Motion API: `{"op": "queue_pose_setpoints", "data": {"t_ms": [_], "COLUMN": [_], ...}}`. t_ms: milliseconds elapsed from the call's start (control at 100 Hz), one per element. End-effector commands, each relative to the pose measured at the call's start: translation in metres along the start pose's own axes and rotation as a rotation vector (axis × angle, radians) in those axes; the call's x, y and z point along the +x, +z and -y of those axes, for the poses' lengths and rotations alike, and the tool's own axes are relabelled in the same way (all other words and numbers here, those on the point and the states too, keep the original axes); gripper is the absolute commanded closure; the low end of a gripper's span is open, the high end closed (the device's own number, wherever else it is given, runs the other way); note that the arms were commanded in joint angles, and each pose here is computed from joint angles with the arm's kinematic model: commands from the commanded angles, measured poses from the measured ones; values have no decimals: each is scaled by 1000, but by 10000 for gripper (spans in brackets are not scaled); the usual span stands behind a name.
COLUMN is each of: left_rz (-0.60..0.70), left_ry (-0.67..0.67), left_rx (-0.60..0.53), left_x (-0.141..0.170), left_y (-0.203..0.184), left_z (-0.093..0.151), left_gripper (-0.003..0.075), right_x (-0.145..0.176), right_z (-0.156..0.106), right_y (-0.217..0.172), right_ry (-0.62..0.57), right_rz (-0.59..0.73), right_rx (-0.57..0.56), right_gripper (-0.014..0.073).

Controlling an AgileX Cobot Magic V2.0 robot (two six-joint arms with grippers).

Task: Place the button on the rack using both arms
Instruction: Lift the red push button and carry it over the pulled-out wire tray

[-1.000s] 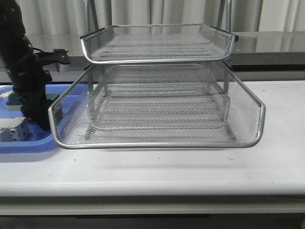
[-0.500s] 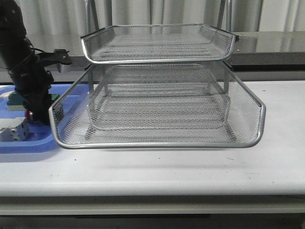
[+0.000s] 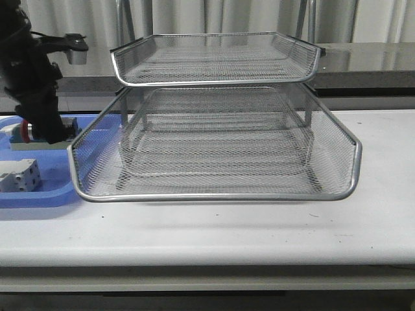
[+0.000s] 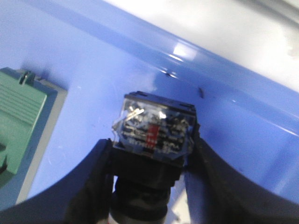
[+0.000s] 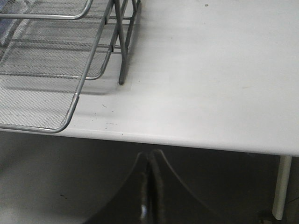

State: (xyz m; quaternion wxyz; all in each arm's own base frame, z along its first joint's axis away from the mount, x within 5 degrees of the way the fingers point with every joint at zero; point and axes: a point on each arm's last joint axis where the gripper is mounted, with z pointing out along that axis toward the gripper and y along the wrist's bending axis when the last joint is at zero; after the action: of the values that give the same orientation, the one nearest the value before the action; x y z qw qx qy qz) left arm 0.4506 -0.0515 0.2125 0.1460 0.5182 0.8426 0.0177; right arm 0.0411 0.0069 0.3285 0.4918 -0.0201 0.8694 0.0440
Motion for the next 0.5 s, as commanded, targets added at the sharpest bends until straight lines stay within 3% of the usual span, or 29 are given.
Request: {"op": "queue_pose_setpoints", "data": {"t_ms": [0, 270, 490], "left_rz": [58, 14, 68], "left_ry": [-14, -16, -122], "left_rx": [-52, 36, -14], "left_x": [-8, -2, -3], "left_y": [-53, -94, -126], "left_z": [3, 21, 28], "left_gripper": [740, 740, 740], "right_x": [-13, -13, -13], "right_z": [0, 0, 0], "right_y": [-5, -5, -5], "right_ry": [1, 1, 1], "right_rz": [84, 84, 84], "right_rx": [9, 9, 9], "right_gripper": [664, 664, 664]}}
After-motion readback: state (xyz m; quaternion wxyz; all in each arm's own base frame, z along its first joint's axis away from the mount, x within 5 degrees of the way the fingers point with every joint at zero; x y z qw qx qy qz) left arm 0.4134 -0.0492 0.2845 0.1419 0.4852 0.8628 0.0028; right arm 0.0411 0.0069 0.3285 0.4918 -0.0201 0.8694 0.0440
